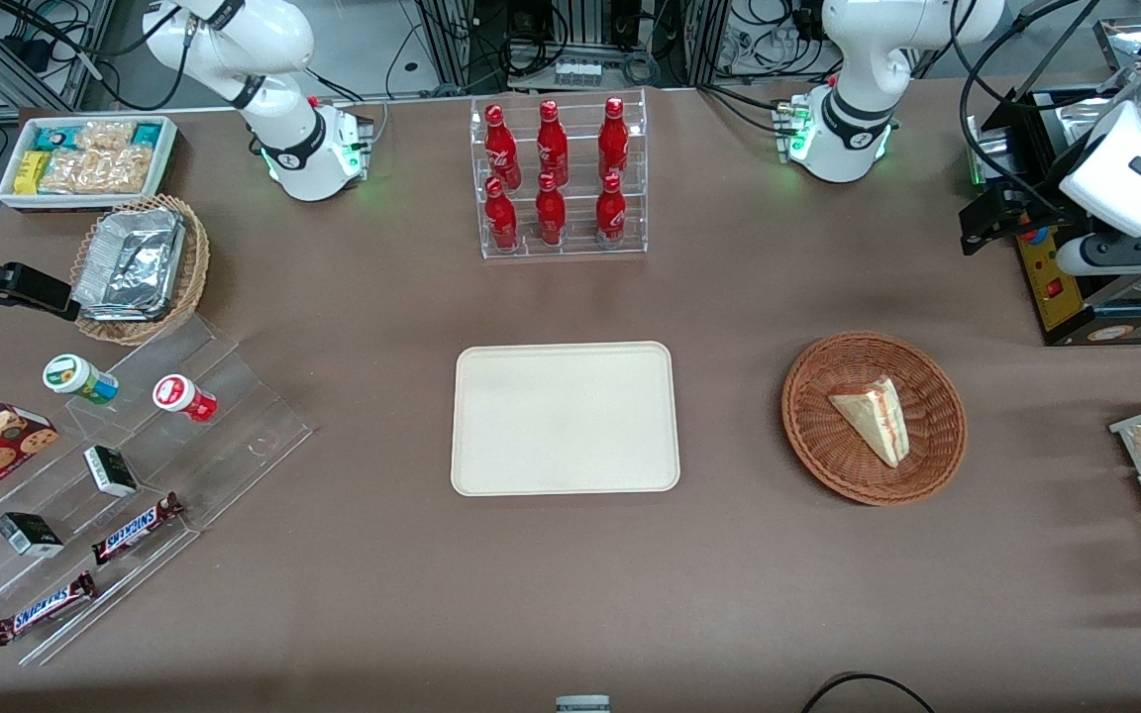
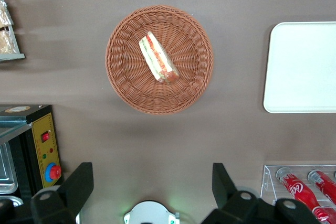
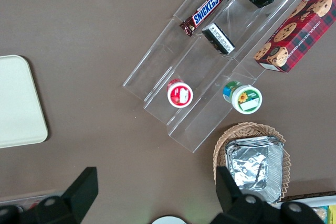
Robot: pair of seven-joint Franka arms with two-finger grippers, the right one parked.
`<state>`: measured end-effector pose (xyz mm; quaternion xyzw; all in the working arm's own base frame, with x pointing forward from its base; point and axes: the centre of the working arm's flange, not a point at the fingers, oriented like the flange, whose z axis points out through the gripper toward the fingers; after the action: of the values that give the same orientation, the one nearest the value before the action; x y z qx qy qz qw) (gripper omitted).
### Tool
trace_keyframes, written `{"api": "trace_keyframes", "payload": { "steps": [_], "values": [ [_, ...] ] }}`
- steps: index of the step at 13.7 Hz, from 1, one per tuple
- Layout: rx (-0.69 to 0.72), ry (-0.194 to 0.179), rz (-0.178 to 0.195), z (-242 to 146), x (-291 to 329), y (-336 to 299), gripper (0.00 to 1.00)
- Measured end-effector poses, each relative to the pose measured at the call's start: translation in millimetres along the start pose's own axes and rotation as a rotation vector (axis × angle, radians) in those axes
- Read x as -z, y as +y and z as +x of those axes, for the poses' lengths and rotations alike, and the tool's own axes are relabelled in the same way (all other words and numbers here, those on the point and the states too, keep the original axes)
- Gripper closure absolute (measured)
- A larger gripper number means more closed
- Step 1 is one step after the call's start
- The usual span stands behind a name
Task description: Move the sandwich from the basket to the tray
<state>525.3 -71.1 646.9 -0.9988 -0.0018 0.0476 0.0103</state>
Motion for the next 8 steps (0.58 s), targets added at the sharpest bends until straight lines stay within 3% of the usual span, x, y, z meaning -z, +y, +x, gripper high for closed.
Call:
{"api": "trace_keyframes", "payload": {
  "steps": [4, 8],
  "values": [
    [0.017, -0.030, 0.001, 10.0, -16.5, -8.1, 0.00],
    [0.082, -0.047, -0.002, 32.8, -85.8, -33.0, 0.00]
  ]
}}
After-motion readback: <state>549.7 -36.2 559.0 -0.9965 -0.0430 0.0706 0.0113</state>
